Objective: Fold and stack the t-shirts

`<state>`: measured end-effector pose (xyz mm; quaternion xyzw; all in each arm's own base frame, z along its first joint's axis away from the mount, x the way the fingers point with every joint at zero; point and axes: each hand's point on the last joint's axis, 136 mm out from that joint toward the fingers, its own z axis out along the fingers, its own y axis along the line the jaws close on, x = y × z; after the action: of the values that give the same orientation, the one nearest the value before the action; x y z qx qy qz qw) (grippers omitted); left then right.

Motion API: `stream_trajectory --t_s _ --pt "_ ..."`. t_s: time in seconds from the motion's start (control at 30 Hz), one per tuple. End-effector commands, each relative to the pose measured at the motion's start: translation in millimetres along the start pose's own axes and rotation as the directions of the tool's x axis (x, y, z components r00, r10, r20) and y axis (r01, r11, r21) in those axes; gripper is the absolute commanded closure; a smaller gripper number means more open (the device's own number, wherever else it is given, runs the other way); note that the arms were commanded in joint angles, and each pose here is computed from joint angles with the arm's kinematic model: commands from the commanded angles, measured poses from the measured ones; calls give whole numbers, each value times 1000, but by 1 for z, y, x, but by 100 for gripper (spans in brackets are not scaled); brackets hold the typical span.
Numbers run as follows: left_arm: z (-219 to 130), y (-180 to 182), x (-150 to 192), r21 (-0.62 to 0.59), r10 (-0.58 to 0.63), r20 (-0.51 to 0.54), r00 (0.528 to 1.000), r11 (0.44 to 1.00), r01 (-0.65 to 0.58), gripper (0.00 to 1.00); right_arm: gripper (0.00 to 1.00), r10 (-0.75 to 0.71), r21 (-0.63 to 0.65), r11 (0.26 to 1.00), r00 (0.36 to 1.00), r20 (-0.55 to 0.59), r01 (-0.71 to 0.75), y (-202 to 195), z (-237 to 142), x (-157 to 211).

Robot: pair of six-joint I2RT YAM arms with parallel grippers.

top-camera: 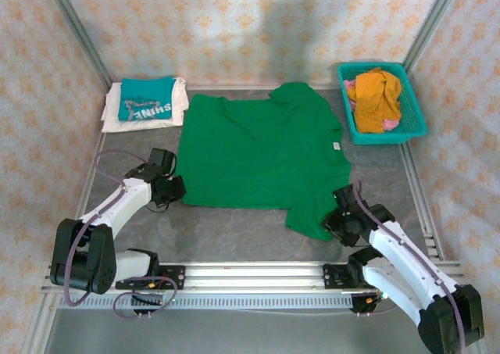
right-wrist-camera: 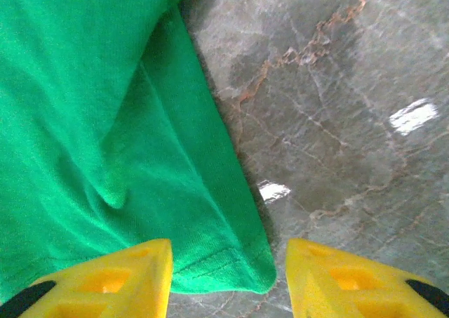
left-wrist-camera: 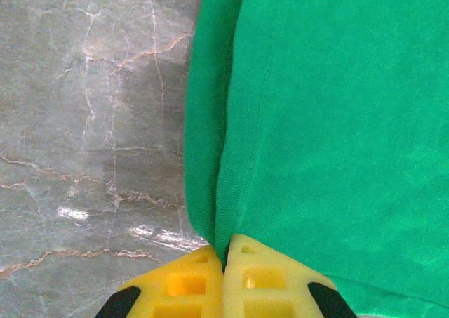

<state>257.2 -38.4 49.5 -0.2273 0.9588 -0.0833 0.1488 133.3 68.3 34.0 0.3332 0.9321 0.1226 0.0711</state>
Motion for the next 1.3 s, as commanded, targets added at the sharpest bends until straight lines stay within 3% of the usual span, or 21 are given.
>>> stream_trajectory --t_s 0.0,0.3,0.53,0.87,1.27 --pt "0 -1 2 1 -6 -7 1000 1000 6 100 56 37 -19 999 999 -29 -37 4 8 5" --pt "4 -2 3 7 -4 -13 1000 1000 4 100 61 50 -2 999 997 -63 -50 2 19 9" --pt "-3 2 2 -11 -4 7 1000 1000 4 100 99 53 35 998 999 -9 -53 1 10 -2" --pt "-11 17 9 -54 -72 31 997 996 73 100 100 75 -2 997 993 91 -75 6 -25 -16" --pt "-40 25 21 -1 -121 102 987 993 121 100 100 52 -143 989 984 170 -27 35 -86 -27"
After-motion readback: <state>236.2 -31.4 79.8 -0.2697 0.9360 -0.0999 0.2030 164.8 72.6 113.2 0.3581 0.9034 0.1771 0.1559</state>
